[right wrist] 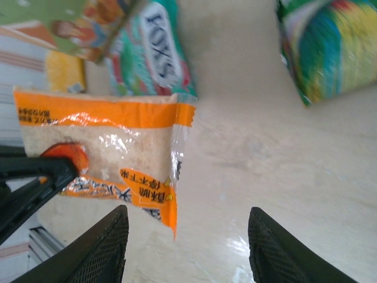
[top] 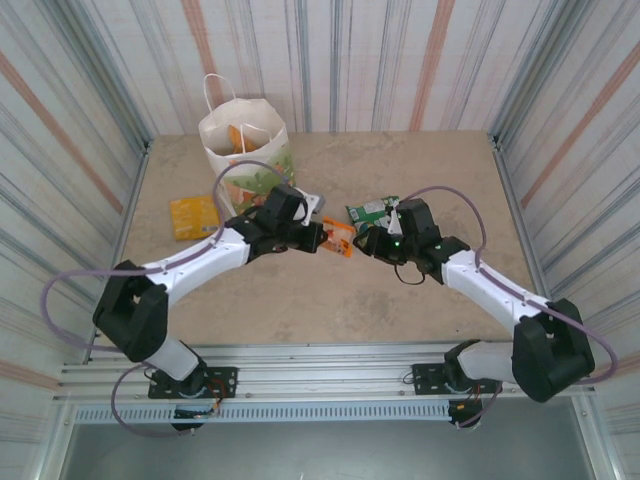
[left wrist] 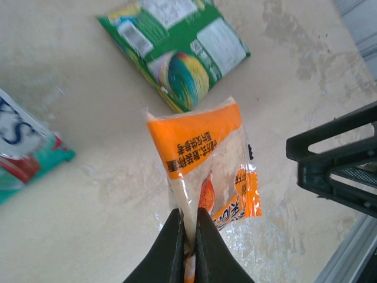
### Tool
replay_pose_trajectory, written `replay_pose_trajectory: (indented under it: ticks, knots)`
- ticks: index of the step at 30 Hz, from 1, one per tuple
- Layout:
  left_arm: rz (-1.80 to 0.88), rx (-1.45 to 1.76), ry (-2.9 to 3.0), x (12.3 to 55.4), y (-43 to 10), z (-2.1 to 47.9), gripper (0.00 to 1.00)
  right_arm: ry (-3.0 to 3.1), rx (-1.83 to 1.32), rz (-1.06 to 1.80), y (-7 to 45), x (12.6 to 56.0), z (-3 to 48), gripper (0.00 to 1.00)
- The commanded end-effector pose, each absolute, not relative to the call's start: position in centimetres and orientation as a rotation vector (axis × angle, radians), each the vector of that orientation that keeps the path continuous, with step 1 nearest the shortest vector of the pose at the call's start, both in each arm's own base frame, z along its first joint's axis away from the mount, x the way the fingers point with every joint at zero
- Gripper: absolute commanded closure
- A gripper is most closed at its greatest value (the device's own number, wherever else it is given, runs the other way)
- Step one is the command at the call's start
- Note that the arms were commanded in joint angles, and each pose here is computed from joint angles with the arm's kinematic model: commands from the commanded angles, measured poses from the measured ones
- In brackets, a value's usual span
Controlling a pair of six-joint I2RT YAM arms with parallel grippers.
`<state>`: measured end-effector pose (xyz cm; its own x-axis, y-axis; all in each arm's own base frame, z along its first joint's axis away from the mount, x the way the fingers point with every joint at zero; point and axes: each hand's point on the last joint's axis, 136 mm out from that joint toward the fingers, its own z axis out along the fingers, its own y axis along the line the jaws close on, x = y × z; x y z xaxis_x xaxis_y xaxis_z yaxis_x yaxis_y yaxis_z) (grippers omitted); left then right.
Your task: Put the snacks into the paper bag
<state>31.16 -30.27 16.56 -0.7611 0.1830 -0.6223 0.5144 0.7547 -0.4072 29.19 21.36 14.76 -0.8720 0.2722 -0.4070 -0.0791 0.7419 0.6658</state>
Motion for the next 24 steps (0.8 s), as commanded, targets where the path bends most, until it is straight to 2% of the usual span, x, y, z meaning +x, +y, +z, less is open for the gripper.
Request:
replay_pose_trajectory:
  ticks: [1,14,24]
  knots:
    - [-0.675,0.559,2.313,32.5,-27.9,19.9,1.0,2.3,0.059,0.996,22.3,30.3,17.4,0.44]
    - [-0.49,0.514,2.022,40.0,-20.6,33.8,1.0,2.093,-0.31,1.143,30.9,32.2,24.4,0.46]
    - [-0.434,0.38,1.835,45.4,-13.8,42.9,1.0,2.073,-0.406,1.163,34.0,32.5,25.3,0.47]
